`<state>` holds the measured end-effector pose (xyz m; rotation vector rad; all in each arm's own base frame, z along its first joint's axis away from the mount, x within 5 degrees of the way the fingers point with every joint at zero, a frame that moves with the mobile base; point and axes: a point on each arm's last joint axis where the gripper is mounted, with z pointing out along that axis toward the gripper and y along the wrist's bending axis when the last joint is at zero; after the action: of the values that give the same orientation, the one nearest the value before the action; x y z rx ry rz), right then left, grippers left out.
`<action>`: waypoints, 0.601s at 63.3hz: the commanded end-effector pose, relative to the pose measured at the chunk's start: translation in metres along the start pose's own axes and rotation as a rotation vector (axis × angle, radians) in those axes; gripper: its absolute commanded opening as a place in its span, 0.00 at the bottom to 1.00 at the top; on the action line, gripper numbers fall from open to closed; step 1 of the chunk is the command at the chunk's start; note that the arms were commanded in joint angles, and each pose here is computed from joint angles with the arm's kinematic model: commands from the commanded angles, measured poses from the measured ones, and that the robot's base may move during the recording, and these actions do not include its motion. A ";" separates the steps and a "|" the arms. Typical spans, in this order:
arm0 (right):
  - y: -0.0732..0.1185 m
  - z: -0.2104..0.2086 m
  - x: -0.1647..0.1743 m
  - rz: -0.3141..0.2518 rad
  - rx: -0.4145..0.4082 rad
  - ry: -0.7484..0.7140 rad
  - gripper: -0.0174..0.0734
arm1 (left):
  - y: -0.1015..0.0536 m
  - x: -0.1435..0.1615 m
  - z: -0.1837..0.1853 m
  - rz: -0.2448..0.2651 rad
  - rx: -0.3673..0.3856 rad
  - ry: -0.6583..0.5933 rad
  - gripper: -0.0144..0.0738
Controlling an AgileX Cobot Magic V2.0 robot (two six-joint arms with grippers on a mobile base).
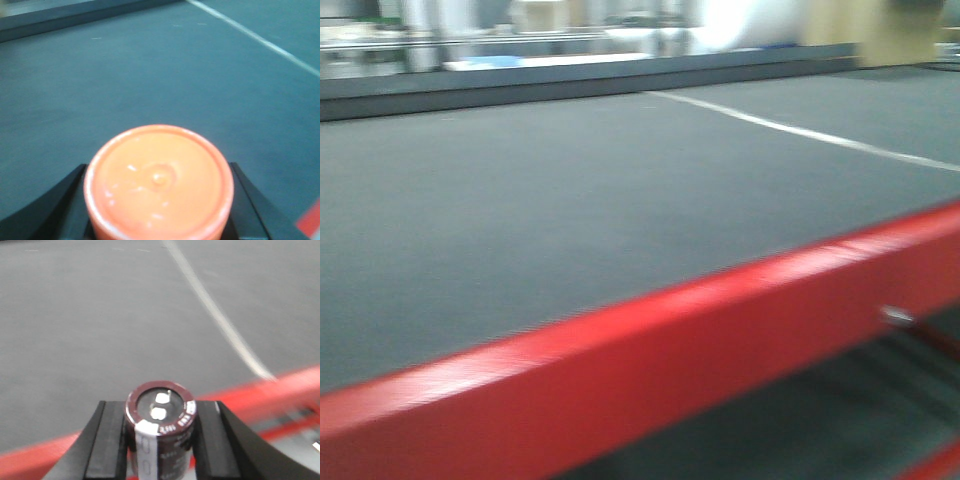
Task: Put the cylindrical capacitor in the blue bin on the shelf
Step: 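Drive the base to the shelf of blue bins holding both objects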
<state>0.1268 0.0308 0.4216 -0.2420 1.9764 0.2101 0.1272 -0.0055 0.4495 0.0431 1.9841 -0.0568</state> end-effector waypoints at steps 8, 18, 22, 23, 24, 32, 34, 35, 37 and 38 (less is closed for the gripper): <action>0.000 -0.003 -0.004 -0.013 0.009 -0.036 0.01 | -0.001 -0.003 -0.003 -0.005 0.012 -0.027 0.04; 0.000 -0.003 -0.004 -0.013 0.009 -0.036 0.01 | -0.001 -0.003 -0.003 -0.005 0.012 -0.027 0.04; 0.000 -0.003 -0.004 -0.013 0.009 -0.036 0.01 | -0.001 -0.003 -0.003 -0.005 0.012 -0.027 0.04; 0.000 -0.003 -0.004 -0.013 0.009 -0.036 0.01 | -0.001 -0.003 -0.003 -0.005 0.012 -0.027 0.04; 0.000 -0.003 -0.004 -0.013 0.009 -0.036 0.01 | -0.001 -0.003 -0.003 -0.005 0.012 -0.027 0.04; 0.000 -0.003 -0.004 -0.013 0.009 -0.036 0.01 | -0.001 -0.003 -0.003 -0.005 0.012 -0.027 0.04; 0.000 -0.003 -0.004 -0.013 0.009 -0.036 0.01 | -0.001 -0.003 -0.003 -0.005 0.012 -0.027 0.04; 0.000 -0.003 -0.004 -0.013 0.009 -0.036 0.01 | -0.001 -0.003 -0.003 -0.005 0.012 -0.027 0.04; 0.000 -0.003 -0.004 -0.013 0.009 -0.036 0.01 | -0.001 -0.003 -0.003 -0.005 0.012 -0.027 0.04; 0.000 -0.003 -0.004 -0.013 0.009 -0.036 0.01 | -0.001 -0.003 -0.003 -0.005 0.012 -0.027 0.04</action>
<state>0.1268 0.0308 0.4216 -0.2421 1.9764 0.2095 0.1271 -0.0055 0.4493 0.0432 1.9857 -0.0568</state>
